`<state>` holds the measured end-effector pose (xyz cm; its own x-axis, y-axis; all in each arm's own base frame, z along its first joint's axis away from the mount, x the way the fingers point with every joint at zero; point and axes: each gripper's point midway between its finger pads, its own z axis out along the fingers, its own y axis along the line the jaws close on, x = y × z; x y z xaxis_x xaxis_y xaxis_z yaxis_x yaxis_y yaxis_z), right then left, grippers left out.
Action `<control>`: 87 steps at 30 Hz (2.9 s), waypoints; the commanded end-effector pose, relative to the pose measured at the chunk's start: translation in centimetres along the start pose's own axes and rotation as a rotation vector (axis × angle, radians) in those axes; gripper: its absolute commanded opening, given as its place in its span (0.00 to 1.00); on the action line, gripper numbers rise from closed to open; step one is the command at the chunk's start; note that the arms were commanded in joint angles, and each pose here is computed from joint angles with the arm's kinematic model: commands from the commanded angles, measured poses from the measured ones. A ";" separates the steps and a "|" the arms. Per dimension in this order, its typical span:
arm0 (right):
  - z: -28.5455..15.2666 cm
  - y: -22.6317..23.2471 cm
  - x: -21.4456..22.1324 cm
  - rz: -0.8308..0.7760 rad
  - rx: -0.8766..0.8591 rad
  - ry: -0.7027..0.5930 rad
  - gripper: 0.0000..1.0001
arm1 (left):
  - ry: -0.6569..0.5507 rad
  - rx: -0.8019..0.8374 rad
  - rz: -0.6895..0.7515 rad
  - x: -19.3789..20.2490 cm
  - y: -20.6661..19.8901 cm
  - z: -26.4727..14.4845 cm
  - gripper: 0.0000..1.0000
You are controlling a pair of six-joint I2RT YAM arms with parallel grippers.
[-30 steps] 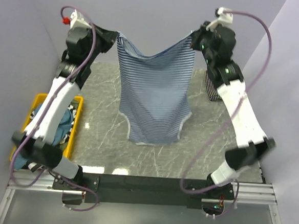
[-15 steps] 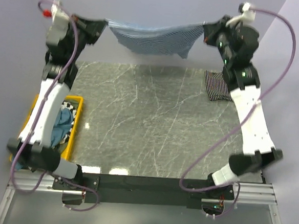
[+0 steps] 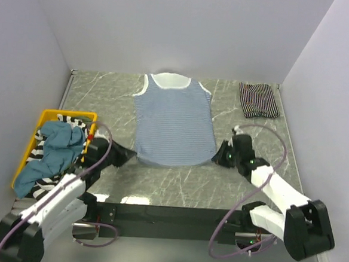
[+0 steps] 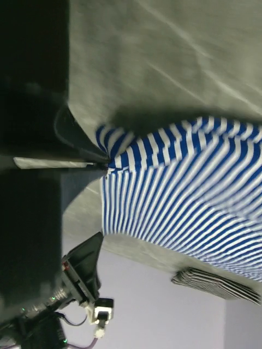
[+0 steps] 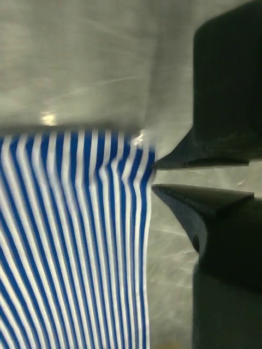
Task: Fold and stack the tank tops
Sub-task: Flatten the tank top out, then fold the tank top
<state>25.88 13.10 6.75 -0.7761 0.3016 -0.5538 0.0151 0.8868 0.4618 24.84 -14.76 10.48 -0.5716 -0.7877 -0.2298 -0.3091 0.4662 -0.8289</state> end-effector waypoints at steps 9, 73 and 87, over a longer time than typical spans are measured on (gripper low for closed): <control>-5.8 0.8 -2.1 0.057 0.017 -0.223 0.56 | -0.054 0.102 0.092 0.0 -4.6 -6.1 0.57; 5.4 27.5 19.3 -0.515 0.013 0.206 0.51 | 0.030 -0.386 0.365 -17.0 -0.1 20.3 0.44; 5.2 25.2 21.4 -0.541 0.045 0.230 0.00 | 0.003 -0.423 0.316 -16.5 1.3 19.9 0.29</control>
<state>13.16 44.40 1.98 -0.8067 -0.2890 -0.5154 -0.4056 0.9051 0.1274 48.91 -9.40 2.89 -0.7199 -0.5544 -0.4175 -0.3761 0.8172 -0.4366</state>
